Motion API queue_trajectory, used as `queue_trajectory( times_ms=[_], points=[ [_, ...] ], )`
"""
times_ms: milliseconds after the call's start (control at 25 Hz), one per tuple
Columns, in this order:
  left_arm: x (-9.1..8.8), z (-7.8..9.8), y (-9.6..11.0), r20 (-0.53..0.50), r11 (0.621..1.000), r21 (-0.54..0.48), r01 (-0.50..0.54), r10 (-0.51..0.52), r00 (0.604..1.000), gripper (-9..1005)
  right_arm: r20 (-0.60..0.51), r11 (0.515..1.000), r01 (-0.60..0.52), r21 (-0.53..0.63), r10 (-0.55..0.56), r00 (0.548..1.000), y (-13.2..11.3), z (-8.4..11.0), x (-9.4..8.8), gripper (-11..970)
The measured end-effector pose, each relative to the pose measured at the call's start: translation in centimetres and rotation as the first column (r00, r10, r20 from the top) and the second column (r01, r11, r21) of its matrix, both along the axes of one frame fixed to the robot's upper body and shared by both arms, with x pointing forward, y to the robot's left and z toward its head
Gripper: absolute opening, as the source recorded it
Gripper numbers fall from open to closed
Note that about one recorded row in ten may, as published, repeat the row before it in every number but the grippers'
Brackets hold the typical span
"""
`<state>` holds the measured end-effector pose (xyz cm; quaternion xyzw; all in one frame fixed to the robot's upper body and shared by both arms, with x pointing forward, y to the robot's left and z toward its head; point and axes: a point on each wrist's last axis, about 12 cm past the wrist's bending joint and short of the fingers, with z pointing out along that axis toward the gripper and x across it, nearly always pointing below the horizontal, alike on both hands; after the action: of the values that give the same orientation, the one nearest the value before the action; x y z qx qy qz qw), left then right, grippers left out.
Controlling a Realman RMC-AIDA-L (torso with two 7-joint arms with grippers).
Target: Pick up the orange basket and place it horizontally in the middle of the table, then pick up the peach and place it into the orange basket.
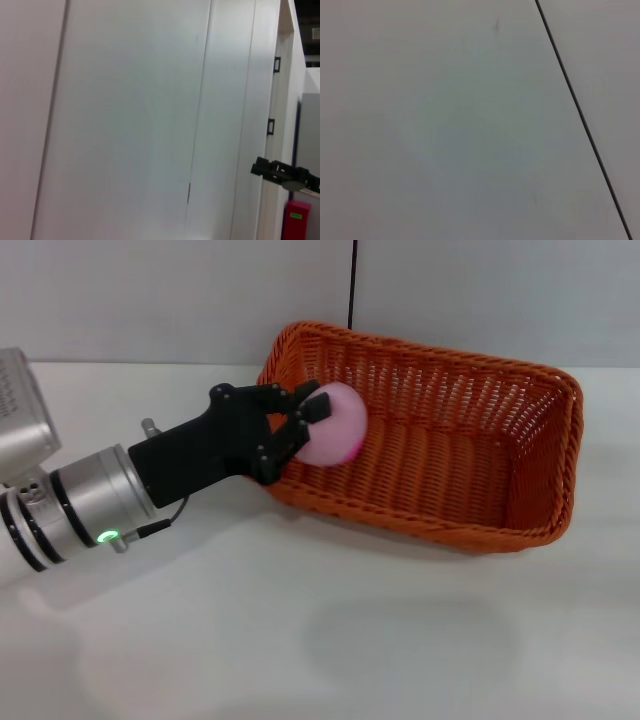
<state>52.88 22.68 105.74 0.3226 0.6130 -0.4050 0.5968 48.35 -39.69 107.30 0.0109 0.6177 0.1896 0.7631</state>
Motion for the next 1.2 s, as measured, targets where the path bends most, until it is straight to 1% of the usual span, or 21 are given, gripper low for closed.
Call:
queue_trajectory(
  times_ms=[80,280,600,640,680,720,760,800,840,880,920,1000,1040,1120,1160,1200],
  points=[
    [0.2,-0.4,-0.8,-0.022,1.0,0.009,-0.009,0.009,1.0,96,0.001,1.0,-0.003,0.001,0.003,1.0,0.1,0.0,0.0,676],
    [0.4,-0.6,-1.1,-0.036,1.0,0.012,-0.026,0.027,0.999,99,0.0,1.0,-0.006,0.002,0.006,1.0,0.2,-0.1,-0.1,676],
    [0.3,-0.7,-1.1,-0.041,0.999,0.004,-0.036,0.036,0.998,463,-0.003,1.0,-0.005,0.004,0.005,1.0,0.2,-0.2,-0.3,676],
    [0.2,-0.7,-0.7,-0.043,0.998,-0.014,-0.066,0.066,0.997,510,-0.003,1.0,-0.005,0.004,0.005,1.0,0.2,-0.2,-0.3,676],
    [0.2,-0.7,-0.6,-0.043,0.997,-0.02,-0.073,0.073,0.996,557,-0.002,1.0,-0.006,0.005,0.006,1.0,0.3,-0.2,-0.3,676],
    [0.1,-0.7,-0.3,-0.045,0.995,-0.032,-0.098,0.097,0.994,567,0.0,1.0,-0.008,0.005,0.008,1.0,0.3,-0.2,-0.3,676],
    [0.1,-0.7,-0.3,-0.045,0.995,-0.032,-0.098,0.097,0.994,576,0.002,1.0,-0.008,0.005,0.008,1.0,0.3,-0.2,-0.4,676],
    [-0.1,-0.8,0.1,-0.045,0.99,-0.049,-0.13,0.128,0.991,586,0.003,1.0,-0.008,0.006,0.008,1.0,0.3,-0.2,-0.4,676],
    [-0.6,-1.0,1.3,-0.032,0.973,-0.089,-0.212,0.21,0.977,585,0.005,1.0,-0.007,0.006,0.007,1.0,0.2,-0.2,-0.5,676],
    [-0.8,-1.0,1.6,-0.027,0.967,-0.103,-0.235,0.233,0.972,584,0.006,1.0,-0.006,0.007,0.006,1.0,0.2,-0.2,-0.5,676],
    [-1.1,-1.1,2.2,-0.019,0.951,-0.125,-0.281,0.281,0.959,583,0.006,1.0,-0.003,0.007,0.003,1.0,0.2,-0.2,-0.6,676],
    [-1.9,-1.2,3.4,0.002,0.91,-0.176,-0.376,0.383,0.924,581,0.004,1.0,-0.001,0.009,0.001,1.0,0.2,-0.3,-0.6,676],
    [-2.5,-1.2,4.1,0.014,0.881,-0.202,-0.429,0.44,0.898,580,0.003,1.0,0.002,0.011,-0.002,1.0,0.2,-0.3,-0.7,676],
    [-2.5,-1.2,4.1,0.014,0.881,-0.202,-0.429,0.44,0.898,578,0.006,1.0,0.015,0.018,-0.015,1.0,0.1,-0.4,-0.9,676],
    [-3.9,-1.4,5.8,0.035,0.777,-0.267,-0.57,0.599,0.8,577,0.008,0.999,0.025,0.026,-0.025,1.0,0.1,-0.5,-1.0,676],
    [-4.0,-1.4,6.0,0.038,0.763,-0.275,-0.585,0.616,0.787,576,0.011,0.999,0.033,0.034,-0.034,0.999,0.1,-0.5,-1.1,676]
  ],
)
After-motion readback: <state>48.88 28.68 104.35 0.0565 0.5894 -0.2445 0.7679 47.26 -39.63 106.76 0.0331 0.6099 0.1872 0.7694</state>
